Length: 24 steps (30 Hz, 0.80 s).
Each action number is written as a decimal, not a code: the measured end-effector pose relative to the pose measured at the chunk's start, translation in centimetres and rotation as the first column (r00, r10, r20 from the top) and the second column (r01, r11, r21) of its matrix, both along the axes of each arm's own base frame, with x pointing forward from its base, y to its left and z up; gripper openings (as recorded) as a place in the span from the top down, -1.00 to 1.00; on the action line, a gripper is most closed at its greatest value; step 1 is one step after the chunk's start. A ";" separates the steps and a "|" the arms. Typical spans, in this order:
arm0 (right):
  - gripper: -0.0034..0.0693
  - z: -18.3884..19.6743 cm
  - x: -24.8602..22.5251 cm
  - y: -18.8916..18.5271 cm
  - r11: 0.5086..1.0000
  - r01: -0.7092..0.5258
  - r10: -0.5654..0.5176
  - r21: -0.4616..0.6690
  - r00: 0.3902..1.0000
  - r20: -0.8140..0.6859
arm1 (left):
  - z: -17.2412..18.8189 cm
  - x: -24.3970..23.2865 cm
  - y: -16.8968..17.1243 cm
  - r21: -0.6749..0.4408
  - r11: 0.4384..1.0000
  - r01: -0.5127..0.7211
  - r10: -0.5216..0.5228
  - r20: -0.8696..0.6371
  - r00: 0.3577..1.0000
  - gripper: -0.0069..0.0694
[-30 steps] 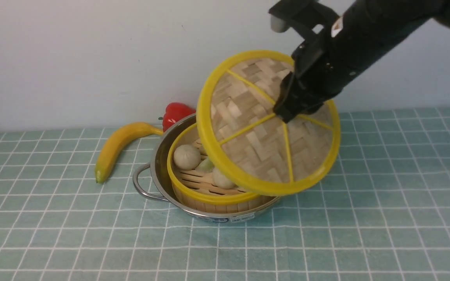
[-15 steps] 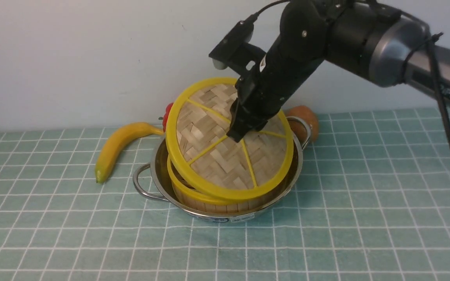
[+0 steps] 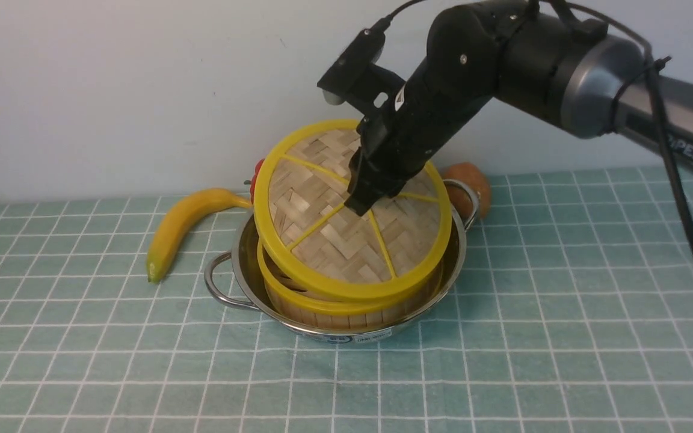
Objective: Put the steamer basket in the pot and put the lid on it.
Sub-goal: Use the right arm to place the steamer lid on the steamer
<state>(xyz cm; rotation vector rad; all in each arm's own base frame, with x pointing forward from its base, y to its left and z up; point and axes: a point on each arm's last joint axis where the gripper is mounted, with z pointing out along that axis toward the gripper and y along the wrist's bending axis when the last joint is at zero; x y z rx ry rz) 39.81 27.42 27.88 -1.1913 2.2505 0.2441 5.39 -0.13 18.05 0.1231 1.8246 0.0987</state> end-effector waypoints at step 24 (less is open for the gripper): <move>0.51 0.1 0.1 0.2 1.000 0.006 -0.007 0.024 1.000 0.015 | 0.0 0.0 0.0 0.000 1.000 0.000 0.000 0.000 1.000 0.18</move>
